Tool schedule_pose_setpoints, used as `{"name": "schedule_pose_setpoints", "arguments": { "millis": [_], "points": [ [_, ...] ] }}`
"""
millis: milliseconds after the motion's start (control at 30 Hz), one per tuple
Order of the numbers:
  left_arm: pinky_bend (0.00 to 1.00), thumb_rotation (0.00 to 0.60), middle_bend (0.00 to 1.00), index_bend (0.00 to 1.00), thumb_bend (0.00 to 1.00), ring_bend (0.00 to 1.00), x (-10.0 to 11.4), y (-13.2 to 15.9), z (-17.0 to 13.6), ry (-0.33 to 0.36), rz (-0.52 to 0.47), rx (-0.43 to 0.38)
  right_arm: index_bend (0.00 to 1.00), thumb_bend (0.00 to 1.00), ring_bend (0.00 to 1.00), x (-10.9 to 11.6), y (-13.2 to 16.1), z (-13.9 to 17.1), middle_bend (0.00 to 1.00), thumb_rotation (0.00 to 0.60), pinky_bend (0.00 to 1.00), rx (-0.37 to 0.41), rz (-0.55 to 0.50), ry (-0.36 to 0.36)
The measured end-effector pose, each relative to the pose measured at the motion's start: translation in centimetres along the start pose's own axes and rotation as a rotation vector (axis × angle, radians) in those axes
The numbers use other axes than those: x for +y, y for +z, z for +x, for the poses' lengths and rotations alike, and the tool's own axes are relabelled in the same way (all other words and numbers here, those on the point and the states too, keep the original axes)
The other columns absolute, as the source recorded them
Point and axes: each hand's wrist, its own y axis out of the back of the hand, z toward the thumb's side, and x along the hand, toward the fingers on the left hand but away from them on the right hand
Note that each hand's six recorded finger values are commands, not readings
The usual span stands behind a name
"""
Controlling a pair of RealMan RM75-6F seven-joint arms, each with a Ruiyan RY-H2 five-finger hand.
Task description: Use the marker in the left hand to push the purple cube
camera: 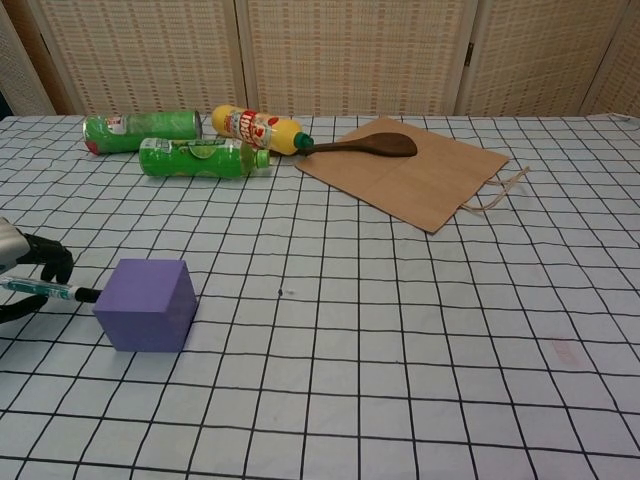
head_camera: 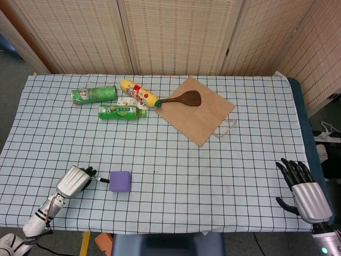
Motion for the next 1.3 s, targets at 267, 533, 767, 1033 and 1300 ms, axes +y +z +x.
{"name": "schedule_pose_setpoints", "arguments": {
  "millis": [267,533,767,1033,1300],
  "points": [
    [1.0,0.6,0.78,0.77,0.62,0.79,1.0,2.1,1.6,0.011,0.044,-0.035,0.0,0.11,0.0,0.6,0.0,0.3,0.0,0.6,0.0,0.013,-0.017,-0.013],
    [1.0,0.6,0.78,0.77,0.62,0.79,1.9,4.5,2.6,0.018,0.074,-0.071,0.0,0.11,0.0,1.6,-0.1,0.9,0.0,0.6,0.0,0.024,-0.039,-0.039],
    [1.0,0.6,0.78,0.77,0.62,0.79,2.2,6.1,3.0,0.016,0.079,-0.093,0.0,0.11,0.0,2.0,-0.1,1.3,0.0,0.6,0.0,0.034,-0.049,-0.048],
    [1.0,0.6,0.78,0.77,0.62,0.79,3.2,8.9,4.5,0.034,0.1,-0.136,0.0,0.11,0.0,3.2,-0.2,2.3,0.0,0.6,0.0,0.057,-0.077,-0.079],
    [1.0,0.6,0.78,0.77,0.62,0.79,3.6,11.0,7.0,0.032,0.103,-0.162,0.0,0.11,0.0,4.0,-0.7,3.0,0.0,0.6,0.0,0.05,-0.086,-0.096]
  ]
}}
